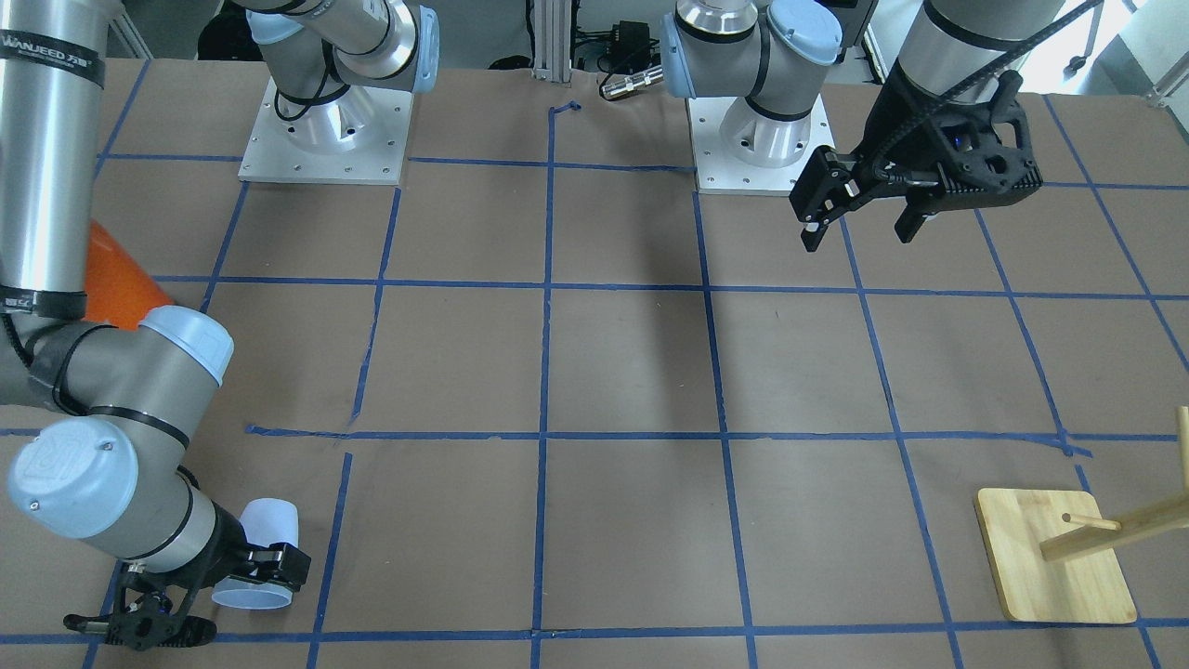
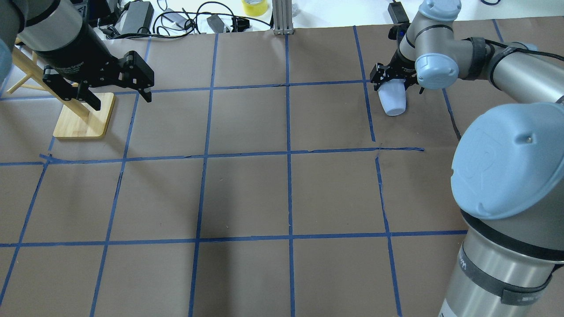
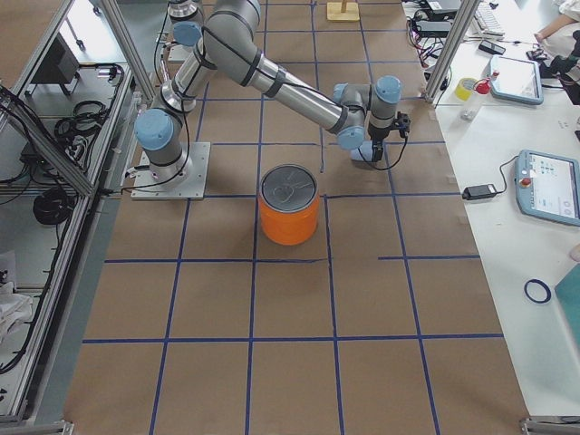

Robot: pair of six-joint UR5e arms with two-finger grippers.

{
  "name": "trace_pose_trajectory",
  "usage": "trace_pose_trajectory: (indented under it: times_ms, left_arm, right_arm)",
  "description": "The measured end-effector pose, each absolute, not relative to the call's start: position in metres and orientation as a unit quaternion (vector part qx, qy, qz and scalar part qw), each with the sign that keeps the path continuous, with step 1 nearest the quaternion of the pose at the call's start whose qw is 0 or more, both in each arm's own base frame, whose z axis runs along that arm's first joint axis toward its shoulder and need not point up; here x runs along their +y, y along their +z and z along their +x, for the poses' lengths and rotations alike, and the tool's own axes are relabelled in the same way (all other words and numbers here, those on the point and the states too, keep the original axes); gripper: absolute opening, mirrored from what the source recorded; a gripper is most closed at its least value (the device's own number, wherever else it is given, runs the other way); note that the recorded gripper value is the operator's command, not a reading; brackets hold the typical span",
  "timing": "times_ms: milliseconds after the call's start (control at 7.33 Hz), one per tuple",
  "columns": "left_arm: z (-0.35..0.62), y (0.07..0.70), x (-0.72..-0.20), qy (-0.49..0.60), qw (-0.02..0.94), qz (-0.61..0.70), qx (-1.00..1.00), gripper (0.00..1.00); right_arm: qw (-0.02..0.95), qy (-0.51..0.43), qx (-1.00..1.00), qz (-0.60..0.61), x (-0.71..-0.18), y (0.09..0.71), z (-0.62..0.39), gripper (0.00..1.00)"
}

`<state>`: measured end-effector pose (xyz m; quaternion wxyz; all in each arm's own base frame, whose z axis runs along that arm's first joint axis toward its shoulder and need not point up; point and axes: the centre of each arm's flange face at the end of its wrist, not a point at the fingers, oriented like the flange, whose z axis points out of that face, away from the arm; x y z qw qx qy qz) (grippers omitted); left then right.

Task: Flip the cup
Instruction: 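Close the right gripper on the white cup's rim and lift it, then carry the cup with the right gripper toward the table center, tilting it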

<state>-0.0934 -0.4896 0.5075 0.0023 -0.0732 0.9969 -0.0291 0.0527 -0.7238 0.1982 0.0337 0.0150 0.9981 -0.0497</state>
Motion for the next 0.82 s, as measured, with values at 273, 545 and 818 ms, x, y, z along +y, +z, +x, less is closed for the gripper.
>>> trace_pose_trajectory:
  times_ms: [273, 545, 818]
  left_arm:
    - [-0.094, 0.507, -0.49, -0.029, 0.002, -0.073, 0.997, 1.0]
    - [-0.093, 0.507, -0.49, -0.03, 0.001, -0.073, 0.997, 1.0]
    - [-0.089, 0.508, -0.49, -0.03, 0.005, -0.071, 0.997, 1.0]
  right_arm:
    - [0.031, -0.06, 0.997, -0.026, -0.72, 0.223, 0.062, 0.28]
    - [0.032, -0.062, 0.99, -0.123, -0.696, 0.281, 0.119, 0.25]
    - [0.032, -0.063, 0.961, -0.266, -0.663, 0.306, 0.216, 0.23]
